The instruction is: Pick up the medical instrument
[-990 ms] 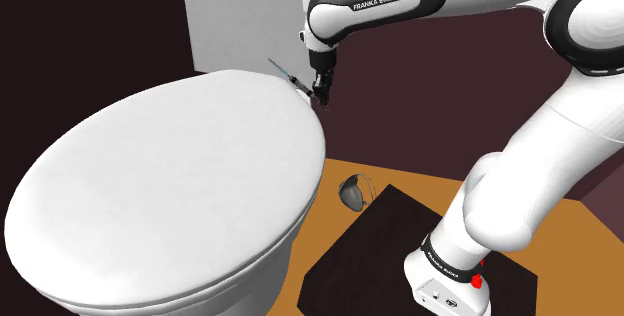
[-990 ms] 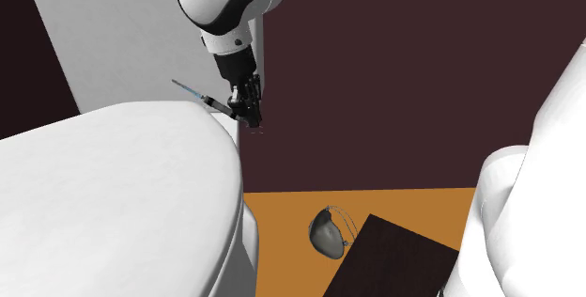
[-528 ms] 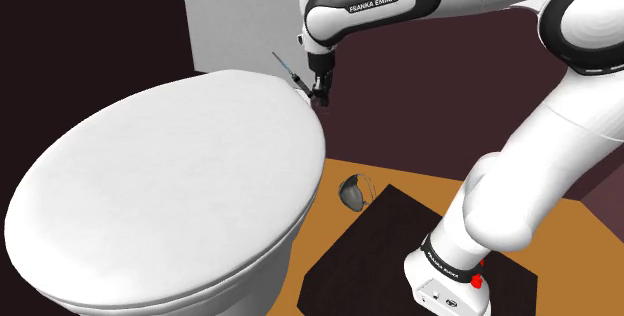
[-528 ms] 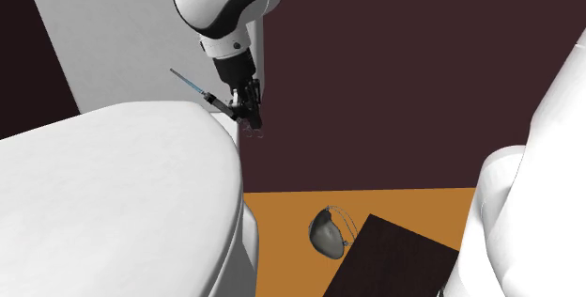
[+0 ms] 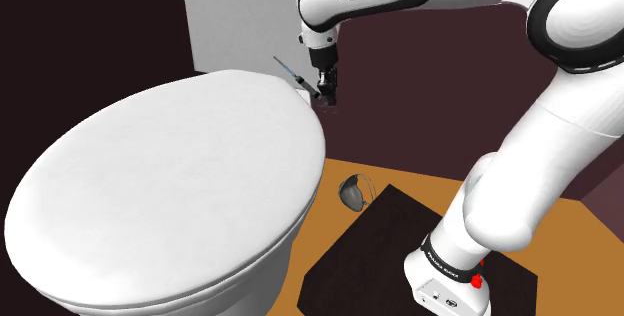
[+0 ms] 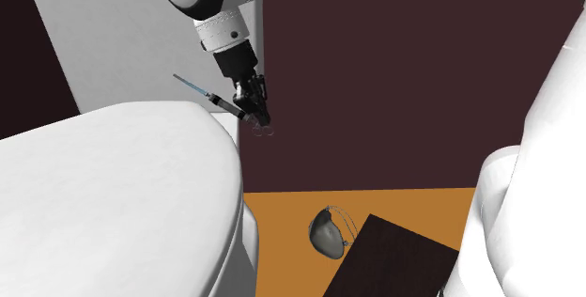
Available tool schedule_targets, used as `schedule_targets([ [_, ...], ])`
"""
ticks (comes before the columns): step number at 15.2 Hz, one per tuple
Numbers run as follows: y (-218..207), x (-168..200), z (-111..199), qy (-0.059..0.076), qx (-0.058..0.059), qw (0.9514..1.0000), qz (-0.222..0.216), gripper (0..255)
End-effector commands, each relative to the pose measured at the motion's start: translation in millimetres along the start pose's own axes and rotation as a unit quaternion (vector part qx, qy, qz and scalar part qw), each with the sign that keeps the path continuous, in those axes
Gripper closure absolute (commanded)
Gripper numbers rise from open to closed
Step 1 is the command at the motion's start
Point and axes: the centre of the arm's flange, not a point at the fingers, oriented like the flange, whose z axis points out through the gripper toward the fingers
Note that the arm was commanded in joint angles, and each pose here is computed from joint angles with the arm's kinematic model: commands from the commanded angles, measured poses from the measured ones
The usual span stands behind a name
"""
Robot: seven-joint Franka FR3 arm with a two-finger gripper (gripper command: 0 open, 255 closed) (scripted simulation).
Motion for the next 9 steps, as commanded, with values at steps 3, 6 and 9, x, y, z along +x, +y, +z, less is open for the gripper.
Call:
schedule_targets([
  [3, 16.4, 0.8, -36.6, 0.075, -0.036, 0.9965, 0.01, 255],
  [6, 17.4, -4.6, -51.5, 0.075, -0.036, 0.9965, 0.01, 255],
  [9, 17.8, -6.7, -57.2, 0.075, -0.036, 0.9965, 0.01, 255],
])
